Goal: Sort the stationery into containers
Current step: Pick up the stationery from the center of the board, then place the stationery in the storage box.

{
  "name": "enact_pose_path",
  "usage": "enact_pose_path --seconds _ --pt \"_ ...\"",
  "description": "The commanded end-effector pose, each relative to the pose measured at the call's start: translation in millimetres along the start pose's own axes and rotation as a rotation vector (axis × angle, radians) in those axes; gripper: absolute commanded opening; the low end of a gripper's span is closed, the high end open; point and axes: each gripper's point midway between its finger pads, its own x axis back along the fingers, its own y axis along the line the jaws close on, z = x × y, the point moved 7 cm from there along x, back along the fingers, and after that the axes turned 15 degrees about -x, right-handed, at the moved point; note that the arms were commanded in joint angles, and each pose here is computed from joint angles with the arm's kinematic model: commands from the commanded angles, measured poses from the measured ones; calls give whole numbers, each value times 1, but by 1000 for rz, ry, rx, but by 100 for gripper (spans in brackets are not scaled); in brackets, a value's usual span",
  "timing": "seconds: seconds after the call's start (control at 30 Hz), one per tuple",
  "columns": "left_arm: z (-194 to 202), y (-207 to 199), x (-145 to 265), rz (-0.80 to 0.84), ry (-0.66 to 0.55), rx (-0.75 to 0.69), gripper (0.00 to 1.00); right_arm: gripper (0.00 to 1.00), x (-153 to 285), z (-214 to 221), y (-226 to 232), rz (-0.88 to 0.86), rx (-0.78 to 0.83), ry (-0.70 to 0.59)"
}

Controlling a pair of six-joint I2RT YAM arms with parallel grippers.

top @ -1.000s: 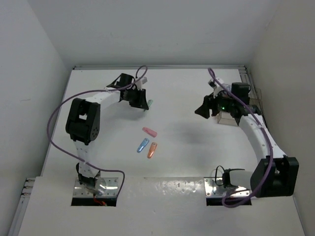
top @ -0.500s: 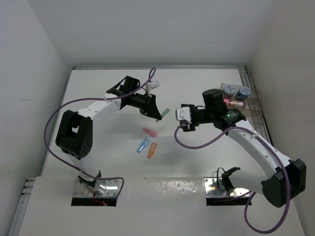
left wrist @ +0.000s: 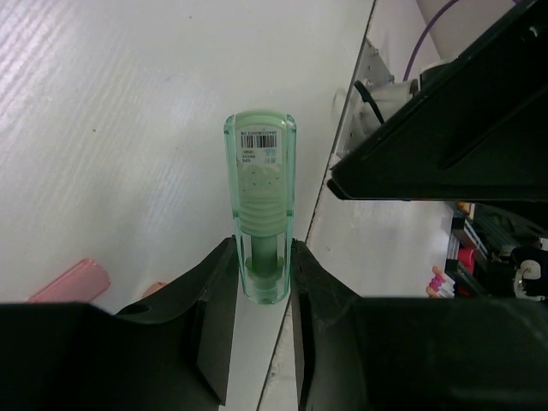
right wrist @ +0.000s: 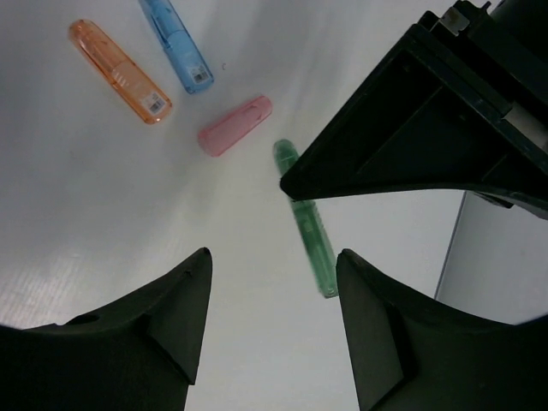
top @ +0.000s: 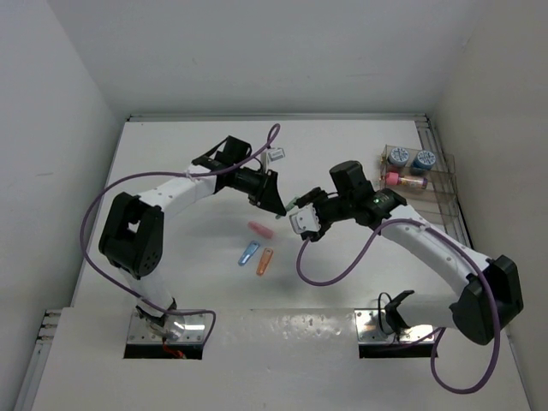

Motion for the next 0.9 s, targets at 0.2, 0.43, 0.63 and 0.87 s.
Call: enact_pose_path --seconds 0.2,0.43,0.63,0.87 --pt "-11 -19 -7 59 -5 -77 9 48 -10 -6 -24 35 128 4" --pt "-15 -22 -6 69 -11 -92 13 27 -20 9 -12 6 186 36" --pt "-15 -29 -3 85 -21 -108 15 9 -19 19 -11 35 193 65" --pt "-17 -23 11 -5 -27 -136 100 0 12 40 -14 120 128 117"
